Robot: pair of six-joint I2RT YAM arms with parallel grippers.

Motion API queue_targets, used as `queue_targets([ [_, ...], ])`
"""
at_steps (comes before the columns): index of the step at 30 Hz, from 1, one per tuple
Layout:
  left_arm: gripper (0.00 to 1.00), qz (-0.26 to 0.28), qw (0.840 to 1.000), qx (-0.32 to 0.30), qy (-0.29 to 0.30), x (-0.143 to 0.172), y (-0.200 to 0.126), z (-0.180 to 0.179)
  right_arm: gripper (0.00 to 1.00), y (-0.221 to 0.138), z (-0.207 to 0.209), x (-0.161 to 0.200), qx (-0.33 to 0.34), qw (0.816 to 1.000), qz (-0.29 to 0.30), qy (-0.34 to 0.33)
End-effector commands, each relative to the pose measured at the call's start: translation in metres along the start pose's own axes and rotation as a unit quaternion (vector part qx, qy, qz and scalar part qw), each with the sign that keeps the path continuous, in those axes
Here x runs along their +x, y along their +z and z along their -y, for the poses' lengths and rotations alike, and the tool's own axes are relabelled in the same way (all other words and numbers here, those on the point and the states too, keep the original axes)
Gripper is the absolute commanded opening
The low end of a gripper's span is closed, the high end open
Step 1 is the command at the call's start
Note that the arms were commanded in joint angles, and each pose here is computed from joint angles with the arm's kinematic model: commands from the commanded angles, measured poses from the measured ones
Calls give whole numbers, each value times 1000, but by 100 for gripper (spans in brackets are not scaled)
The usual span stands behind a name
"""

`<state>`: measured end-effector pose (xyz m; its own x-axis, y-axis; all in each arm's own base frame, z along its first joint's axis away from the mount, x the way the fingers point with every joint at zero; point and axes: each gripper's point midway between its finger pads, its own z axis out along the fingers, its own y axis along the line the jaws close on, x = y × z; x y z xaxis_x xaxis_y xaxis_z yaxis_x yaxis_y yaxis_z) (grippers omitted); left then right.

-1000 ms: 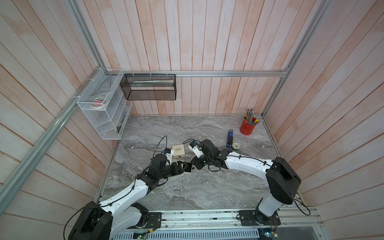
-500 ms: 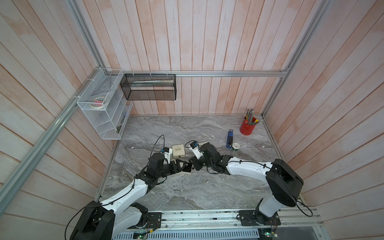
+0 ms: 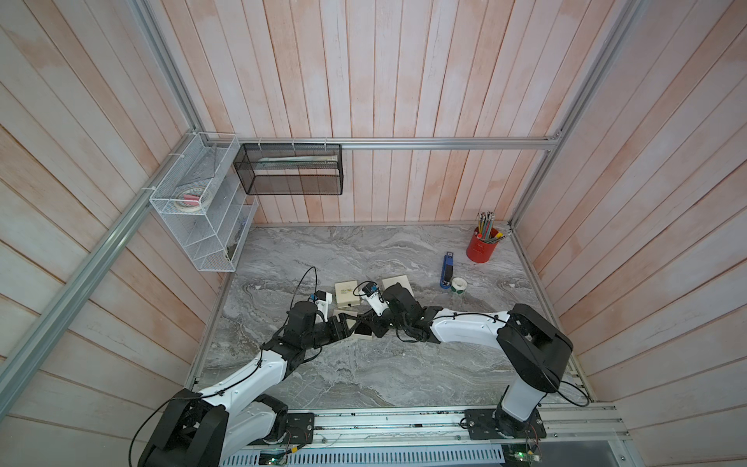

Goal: Place the earrings into the drawer-style jewelry box
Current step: Insert the earring into the inner lining.

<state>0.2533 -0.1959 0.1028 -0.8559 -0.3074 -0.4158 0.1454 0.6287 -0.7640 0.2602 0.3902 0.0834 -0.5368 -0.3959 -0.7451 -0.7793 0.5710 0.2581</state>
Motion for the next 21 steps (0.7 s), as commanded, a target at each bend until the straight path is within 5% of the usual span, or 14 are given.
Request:
queue_targets([
  [1,77,1,1000,9,-2,0,0,-1,0,7,-4,9,-9,1000,-8,-5],
  [21,77,9,1000,16,-2,-12,3,-3,0,22,-4,18,-19,1000,-25,-2],
])
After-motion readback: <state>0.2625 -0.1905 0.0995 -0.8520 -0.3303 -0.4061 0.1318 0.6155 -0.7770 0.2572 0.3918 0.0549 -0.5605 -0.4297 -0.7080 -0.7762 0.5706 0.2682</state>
